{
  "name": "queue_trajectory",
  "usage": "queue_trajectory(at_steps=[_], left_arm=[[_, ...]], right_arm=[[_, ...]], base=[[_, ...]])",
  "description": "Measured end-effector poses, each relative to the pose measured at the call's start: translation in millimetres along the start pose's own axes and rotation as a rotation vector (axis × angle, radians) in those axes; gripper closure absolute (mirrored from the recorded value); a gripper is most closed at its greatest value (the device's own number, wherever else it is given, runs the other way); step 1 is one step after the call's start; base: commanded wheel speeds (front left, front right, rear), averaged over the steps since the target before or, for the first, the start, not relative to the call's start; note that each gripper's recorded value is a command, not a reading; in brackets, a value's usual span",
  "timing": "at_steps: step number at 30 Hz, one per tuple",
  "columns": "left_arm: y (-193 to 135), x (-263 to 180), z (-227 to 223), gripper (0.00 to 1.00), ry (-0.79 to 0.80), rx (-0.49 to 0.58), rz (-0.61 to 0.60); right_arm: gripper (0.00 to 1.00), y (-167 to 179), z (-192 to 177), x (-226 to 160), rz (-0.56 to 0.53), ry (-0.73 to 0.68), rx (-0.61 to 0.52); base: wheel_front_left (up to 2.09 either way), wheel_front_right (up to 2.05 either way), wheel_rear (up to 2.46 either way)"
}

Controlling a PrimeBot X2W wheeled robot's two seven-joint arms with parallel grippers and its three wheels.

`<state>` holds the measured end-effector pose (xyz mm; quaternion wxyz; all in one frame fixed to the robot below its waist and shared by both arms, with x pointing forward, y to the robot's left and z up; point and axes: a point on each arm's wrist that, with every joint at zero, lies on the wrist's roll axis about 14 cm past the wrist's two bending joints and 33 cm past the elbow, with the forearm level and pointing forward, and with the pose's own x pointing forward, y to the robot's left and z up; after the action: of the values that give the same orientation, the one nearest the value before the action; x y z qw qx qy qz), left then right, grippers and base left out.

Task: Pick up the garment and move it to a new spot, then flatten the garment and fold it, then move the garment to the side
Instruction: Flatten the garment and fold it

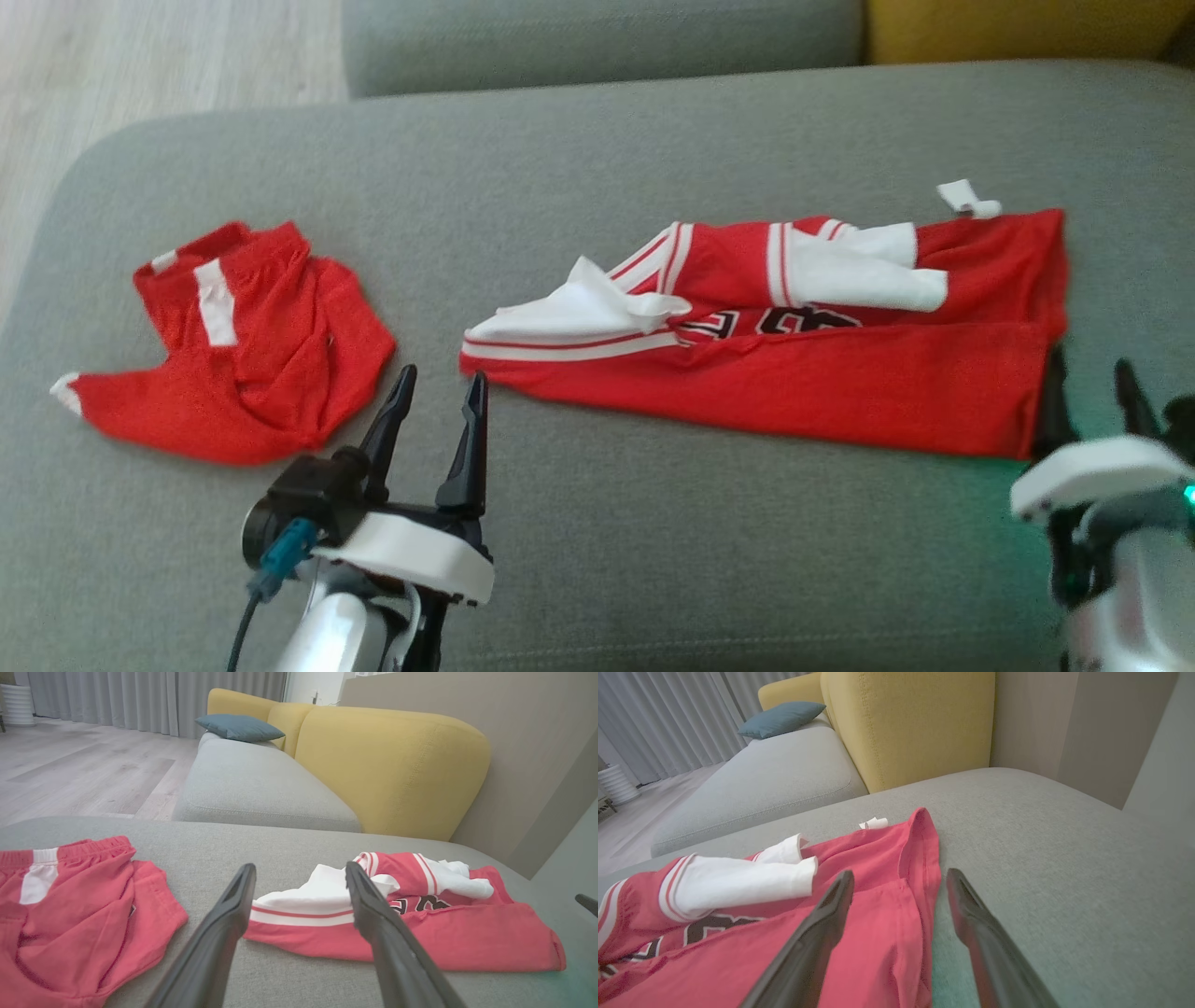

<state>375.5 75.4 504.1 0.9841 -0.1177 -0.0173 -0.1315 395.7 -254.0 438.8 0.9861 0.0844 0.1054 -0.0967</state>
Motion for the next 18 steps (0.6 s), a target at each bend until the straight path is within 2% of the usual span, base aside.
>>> queue_trajectory(at_steps=[4,9,18], left_arm=[[8,2,-7,0.0,0.02,0.0,0.018],[16,10,-7,0.0,0.019,0.012,0.031],[24,13,-18,0.0,0.05,0.015,0.05]], right_arm=[[0.0,-3,1,24,-0.033,0.032,-0.003],[0.0,0,-17,44,-0.052,0.121,-0.002],[0.0,6,-39,59,-0.06,0.191,0.002]], base=[[0.0,0.0,0.0],[0.0,0.0,0.0],[0.0,0.0,0.0]])
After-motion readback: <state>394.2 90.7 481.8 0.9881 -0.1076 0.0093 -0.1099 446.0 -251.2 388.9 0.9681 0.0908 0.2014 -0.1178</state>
